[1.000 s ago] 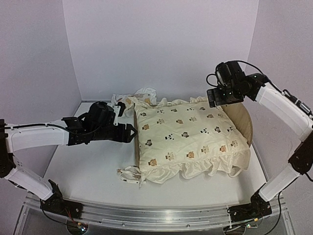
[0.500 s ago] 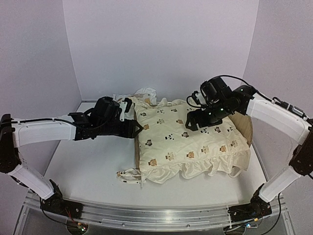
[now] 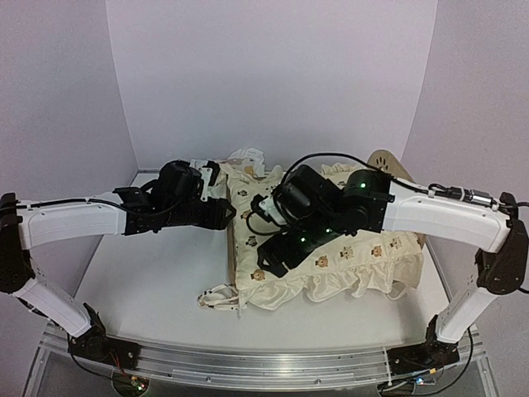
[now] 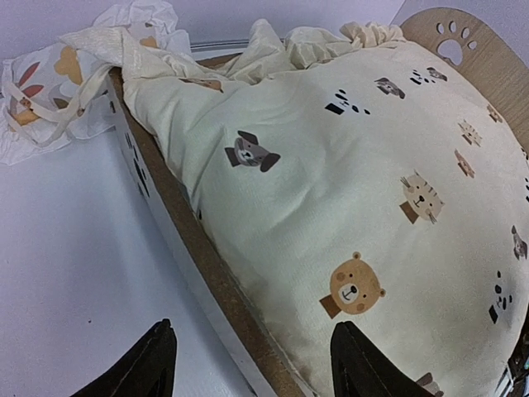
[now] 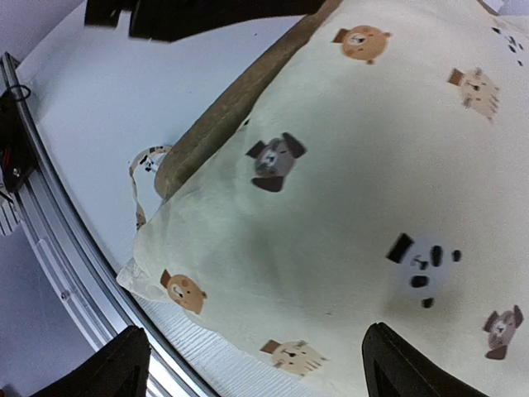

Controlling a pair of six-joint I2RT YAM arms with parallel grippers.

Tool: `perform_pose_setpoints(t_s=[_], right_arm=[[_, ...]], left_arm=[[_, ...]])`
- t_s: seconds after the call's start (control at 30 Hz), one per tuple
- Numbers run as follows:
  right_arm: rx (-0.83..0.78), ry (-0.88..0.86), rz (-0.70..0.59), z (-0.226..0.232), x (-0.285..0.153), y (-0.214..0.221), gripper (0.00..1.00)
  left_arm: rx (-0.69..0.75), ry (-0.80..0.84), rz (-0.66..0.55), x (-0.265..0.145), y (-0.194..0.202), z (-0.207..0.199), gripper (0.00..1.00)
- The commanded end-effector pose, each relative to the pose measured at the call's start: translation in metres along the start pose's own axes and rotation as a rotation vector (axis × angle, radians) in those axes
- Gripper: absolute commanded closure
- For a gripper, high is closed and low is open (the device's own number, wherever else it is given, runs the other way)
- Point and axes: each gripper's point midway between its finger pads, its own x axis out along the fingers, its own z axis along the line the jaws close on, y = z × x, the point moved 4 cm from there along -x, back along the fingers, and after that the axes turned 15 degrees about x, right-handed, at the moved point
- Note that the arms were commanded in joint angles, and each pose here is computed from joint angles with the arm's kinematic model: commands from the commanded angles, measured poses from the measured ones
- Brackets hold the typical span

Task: Set up the pet bed

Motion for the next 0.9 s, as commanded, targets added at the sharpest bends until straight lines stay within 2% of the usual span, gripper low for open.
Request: perform_pose_setpoints(t_s=[0.0,0.3,0.4,0.43,0.47,0.6,0.63,0.7,0.87], right_arm=[[-0.087,0.108,-0.043,0.012,0.01,0.001,0.1],[-0.169,0.202,-0.029,0.028,0.047,0.005,0.09],[-0.194,0.226,-0.022,0.03,0.057,0.007,0.12],[-0.2,0.241,-0.023,0.028,0.06,0.007,0.19],[-0.208,0.256,-0.022,0.027,0.063,0.008,0.33],[-0.222,0.313,-0.045,0.019,0.063,0.006,0.77],[-0.222,0.322,-0.056,0.017,0.06,0.005,0.83],[-0.226,0.331,-0.082,0.015,0.053,0.001,0.87],[-0.247,0.351,-0.185,0.013,0.03,-0.019,0.88]], left_arm=[[-0.008,-0.052,-0.047,-0.023,-0.007,0.01,0.35],[-0.02,-0.056,-0.028,-0.03,0.008,0.013,0.36],[-0.022,-0.06,-0.031,-0.032,0.011,0.014,0.36],[-0.023,-0.06,-0.033,-0.033,0.011,0.015,0.36],[-0.022,-0.06,-0.032,-0.033,0.012,0.015,0.37],[-0.021,-0.055,-0.03,-0.033,0.013,0.014,0.38],[-0.019,-0.053,-0.028,-0.032,0.013,0.014,0.38],[-0.013,-0.047,-0.022,-0.031,0.014,0.013,0.39],[0.021,0.022,-0.049,-0.033,0.007,0.003,0.41]])
